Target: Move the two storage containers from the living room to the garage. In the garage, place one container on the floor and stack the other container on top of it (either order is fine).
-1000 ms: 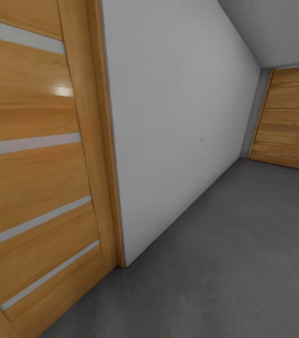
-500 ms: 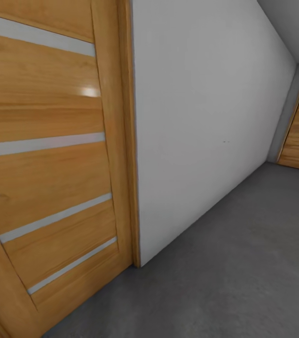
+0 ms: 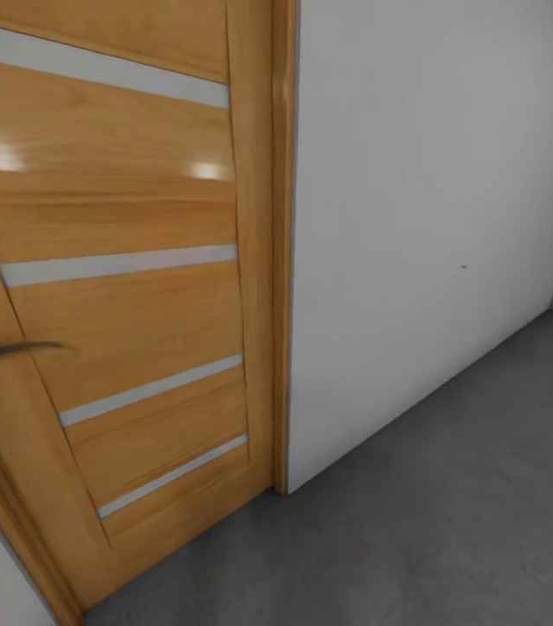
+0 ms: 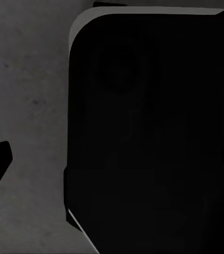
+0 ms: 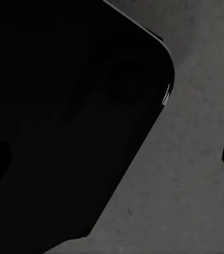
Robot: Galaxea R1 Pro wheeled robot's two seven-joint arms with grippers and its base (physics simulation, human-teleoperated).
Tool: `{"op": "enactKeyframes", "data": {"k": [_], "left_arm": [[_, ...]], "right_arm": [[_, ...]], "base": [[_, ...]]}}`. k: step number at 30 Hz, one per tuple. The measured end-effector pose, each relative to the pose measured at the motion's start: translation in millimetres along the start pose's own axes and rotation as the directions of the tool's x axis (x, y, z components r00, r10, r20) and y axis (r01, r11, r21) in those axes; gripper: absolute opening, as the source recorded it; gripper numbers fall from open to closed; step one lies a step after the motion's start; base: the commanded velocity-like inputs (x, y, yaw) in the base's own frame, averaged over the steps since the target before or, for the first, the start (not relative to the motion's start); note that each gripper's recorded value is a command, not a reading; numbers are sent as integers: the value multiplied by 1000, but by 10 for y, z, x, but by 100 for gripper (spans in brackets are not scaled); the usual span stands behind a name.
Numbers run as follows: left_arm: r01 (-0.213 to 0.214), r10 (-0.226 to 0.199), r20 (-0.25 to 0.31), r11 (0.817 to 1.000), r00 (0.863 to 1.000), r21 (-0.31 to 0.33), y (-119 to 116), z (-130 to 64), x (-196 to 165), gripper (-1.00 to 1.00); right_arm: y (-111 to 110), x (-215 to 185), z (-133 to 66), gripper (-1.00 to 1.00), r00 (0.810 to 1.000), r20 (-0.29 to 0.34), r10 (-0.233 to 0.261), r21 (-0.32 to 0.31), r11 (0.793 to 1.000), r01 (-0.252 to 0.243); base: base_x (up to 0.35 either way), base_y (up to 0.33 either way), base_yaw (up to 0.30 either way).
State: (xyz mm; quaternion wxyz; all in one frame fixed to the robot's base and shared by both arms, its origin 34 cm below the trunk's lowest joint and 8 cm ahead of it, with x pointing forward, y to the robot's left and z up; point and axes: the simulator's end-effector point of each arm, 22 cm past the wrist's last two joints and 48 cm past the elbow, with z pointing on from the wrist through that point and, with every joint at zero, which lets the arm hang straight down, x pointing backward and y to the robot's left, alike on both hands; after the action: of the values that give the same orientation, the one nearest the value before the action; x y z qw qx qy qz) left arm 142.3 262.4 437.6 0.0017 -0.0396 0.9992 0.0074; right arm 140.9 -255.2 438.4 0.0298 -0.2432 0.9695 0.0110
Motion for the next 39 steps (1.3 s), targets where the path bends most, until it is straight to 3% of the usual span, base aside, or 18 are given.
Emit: {"op": "enactKeyframes", "data": {"k": [22,39], "left_arm": [[1,-1,0,1000,1000,-1,12,0,0,100],[1,-1,0,1000,1000,-1,12,-1,2,100]], "right_arm": [[0,0,0,100,1000,0,1,0,1000,-1],[0,0,-1,100,1000,1,1,0,1000,-1]], "base": [[8,-1,269],[261,-109,269]]}}
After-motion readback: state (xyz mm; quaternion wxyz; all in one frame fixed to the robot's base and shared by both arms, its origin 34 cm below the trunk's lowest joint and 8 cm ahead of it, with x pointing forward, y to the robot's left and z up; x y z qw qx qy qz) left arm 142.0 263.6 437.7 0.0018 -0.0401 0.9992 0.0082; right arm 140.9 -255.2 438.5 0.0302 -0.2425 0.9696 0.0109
